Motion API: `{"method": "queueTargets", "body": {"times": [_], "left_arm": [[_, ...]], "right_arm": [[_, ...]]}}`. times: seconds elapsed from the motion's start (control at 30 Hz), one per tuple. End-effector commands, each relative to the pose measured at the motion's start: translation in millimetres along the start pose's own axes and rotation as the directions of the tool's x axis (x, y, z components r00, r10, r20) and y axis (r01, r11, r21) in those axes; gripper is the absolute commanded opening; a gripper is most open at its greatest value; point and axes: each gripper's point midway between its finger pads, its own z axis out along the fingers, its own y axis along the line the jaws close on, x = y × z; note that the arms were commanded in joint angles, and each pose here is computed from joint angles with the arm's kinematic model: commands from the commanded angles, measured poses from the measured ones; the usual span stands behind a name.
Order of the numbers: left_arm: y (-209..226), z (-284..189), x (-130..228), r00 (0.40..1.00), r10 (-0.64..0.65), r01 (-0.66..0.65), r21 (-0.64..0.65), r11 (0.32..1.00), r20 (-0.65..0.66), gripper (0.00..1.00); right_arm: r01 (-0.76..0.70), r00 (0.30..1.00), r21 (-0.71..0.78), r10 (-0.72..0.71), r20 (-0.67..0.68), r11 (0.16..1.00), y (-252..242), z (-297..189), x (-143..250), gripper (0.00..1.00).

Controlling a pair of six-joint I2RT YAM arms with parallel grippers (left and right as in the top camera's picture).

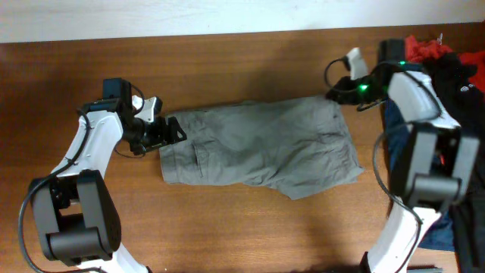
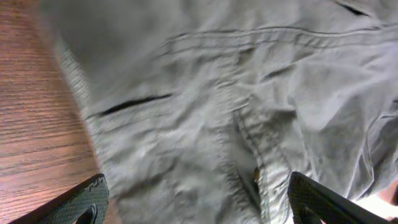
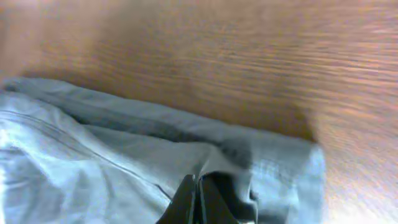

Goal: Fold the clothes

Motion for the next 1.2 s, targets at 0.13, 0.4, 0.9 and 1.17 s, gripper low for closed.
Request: {"method": "queueTargets", "body": {"times": [0.13,0.4,0.9,1.17], "left_arm": [[-2.8,-6.7,-2.9,0.999,0.035,-0.035,0.0,0.999,0.03,0.92],[-2.8,-6.7,-3.7,0.999,0.037,-0.037,0.0,0.999,0.033,0.92],[-3.5,-6.7,-3.6,0.999,0.037,-0.037,0.005,0.999,0.033,0.98],[-37.5,0.3,-11.5,0.975,0.211,-0.217,0.085,0.972,0.077,0.99]], "right_arm": [[-0.088,0.988,0.209,0.058,0.145,0.974,13.9,-90.9,-21.2,0.04],[-0.323,0.946,0.446,0.29,0.142,0.835,-48.8,-78.9,4.4,0.04],[-0.329,0.938,0.477,0.341,0.064,0.815,-56.4,-77.8,24.2,0.5],[-0.369,0.869,0.418,0.467,-0.161,0.83,-7.0,-81.7,83.1,0.52]]}}
